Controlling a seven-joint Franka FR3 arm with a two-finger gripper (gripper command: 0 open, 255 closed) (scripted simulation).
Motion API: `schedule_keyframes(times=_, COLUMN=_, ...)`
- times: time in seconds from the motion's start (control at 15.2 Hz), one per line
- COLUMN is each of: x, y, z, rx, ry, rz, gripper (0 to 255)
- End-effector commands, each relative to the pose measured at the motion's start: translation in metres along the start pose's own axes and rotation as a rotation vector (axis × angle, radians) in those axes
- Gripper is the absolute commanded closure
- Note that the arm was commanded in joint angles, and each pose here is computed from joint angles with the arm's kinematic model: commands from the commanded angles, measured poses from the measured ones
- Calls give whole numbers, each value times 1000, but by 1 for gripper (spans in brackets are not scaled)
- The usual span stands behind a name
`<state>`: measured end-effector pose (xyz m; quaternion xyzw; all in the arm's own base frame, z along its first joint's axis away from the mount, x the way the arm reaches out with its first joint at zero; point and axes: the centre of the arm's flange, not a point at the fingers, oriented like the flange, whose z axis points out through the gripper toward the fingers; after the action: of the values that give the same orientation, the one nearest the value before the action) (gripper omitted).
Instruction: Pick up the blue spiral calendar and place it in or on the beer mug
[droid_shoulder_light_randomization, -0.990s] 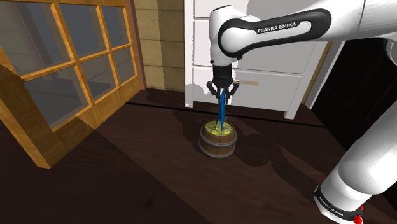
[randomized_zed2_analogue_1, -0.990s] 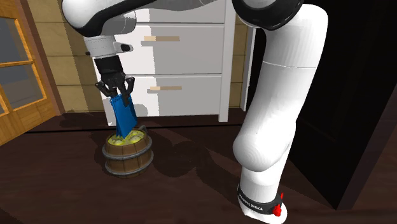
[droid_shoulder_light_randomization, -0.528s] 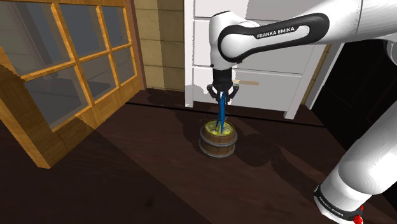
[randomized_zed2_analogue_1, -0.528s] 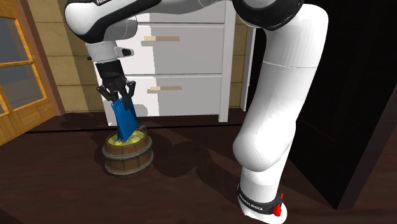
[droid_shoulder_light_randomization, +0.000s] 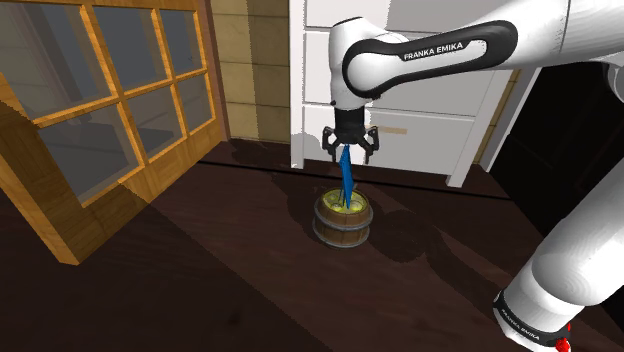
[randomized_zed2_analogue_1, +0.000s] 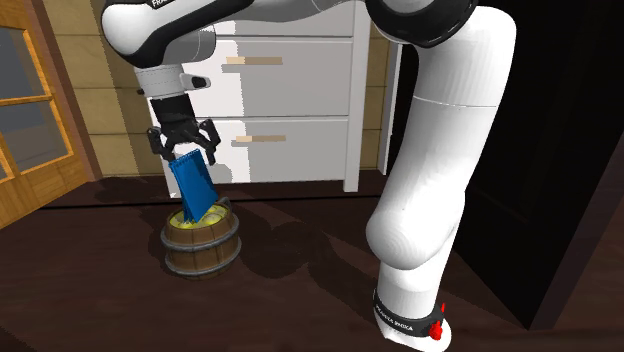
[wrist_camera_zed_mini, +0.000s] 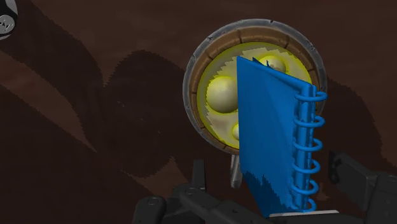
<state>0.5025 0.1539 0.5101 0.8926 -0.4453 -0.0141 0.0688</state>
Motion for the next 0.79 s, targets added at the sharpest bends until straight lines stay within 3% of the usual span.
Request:
schedule_keyframes(times=0.0, x=0, y=0, z=-13, rx=0, ry=0, rz=0, gripper=0)
schedule_keyframes(times=0.2, x=0, y=0, z=-50, rx=0, ry=0, rz=0, gripper=0)
schedule_keyframes(times=0.73, x=0, y=0, z=-50, rx=0, ry=0, rz=0, gripper=0)
